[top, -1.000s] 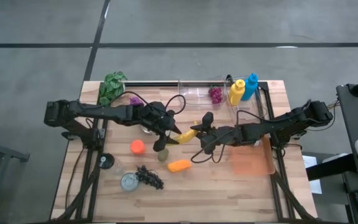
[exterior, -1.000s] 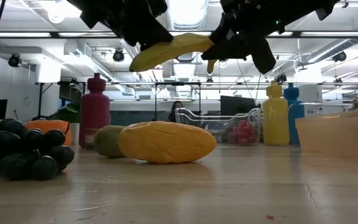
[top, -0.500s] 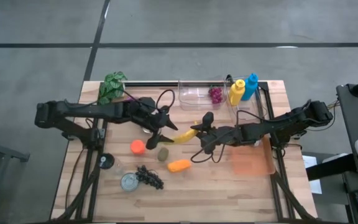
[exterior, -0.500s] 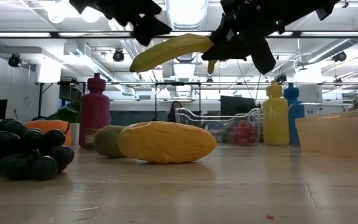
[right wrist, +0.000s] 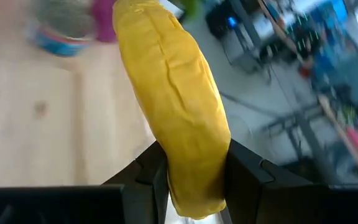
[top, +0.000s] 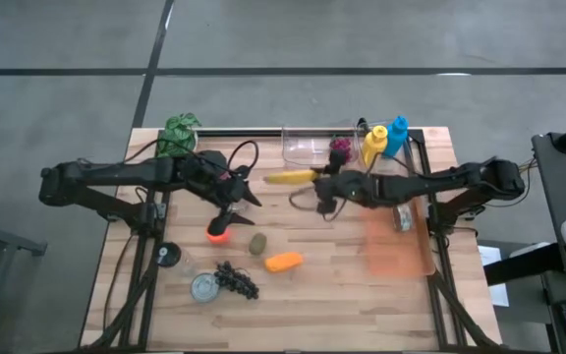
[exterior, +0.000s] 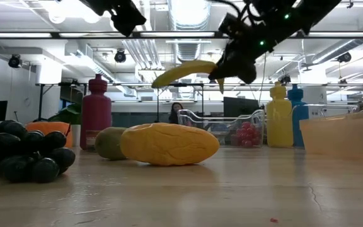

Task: Pick & Place Food Item
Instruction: Put the yellow banana into the left transparent bin

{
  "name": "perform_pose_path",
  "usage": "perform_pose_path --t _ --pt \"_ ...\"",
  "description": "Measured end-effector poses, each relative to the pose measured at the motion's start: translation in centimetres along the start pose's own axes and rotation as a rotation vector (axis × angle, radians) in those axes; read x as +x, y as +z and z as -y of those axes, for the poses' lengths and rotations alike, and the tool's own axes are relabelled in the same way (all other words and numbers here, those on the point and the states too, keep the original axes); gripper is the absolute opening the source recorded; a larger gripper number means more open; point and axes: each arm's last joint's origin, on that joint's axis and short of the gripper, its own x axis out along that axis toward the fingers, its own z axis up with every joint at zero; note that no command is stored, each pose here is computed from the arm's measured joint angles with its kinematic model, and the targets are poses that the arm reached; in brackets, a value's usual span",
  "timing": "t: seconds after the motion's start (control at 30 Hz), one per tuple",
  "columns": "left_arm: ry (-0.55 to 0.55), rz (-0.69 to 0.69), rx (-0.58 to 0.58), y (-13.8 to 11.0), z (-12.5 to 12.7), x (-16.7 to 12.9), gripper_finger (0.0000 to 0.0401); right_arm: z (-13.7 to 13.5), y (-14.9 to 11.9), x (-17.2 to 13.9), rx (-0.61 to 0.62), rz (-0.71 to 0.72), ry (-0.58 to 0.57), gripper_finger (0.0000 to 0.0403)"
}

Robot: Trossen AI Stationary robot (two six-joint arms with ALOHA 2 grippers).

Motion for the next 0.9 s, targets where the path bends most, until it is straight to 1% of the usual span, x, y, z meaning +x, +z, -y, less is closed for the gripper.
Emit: perform_pose_path --t 0.13,0.3,0.6,0.73,0.9 --pt "0.000 -0.002 0.002 0.0 0.0 -0.1 0.0247 2.5 -0.9 1.1 0.135 -0.057 -0.060 0.0107" --pt "-0.002 -0.005 0.044 -0.1 0.1 -0.1 0.0244 5.3 -2.4 2.3 0.236 -0.141 -0.087 0.0107" --pt "0.015 -0.005 0.048 0.0 0.0 -0.1 0.0255 8.8 -6.0 3.5 0.341 -0.245 -0.056 0.0107" --pt "0.018 -0.002 0.051 0.0 0.0 -0.1 0.0261 9.4 -6.5 3.6 0.373 -0.225 0.000 0.0107" --pt "0.018 -0.001 0.051 0.0 0.0 -0.1 0.0266 9.6 -7.0 3.8 0.359 -0.234 0.004 0.0107"
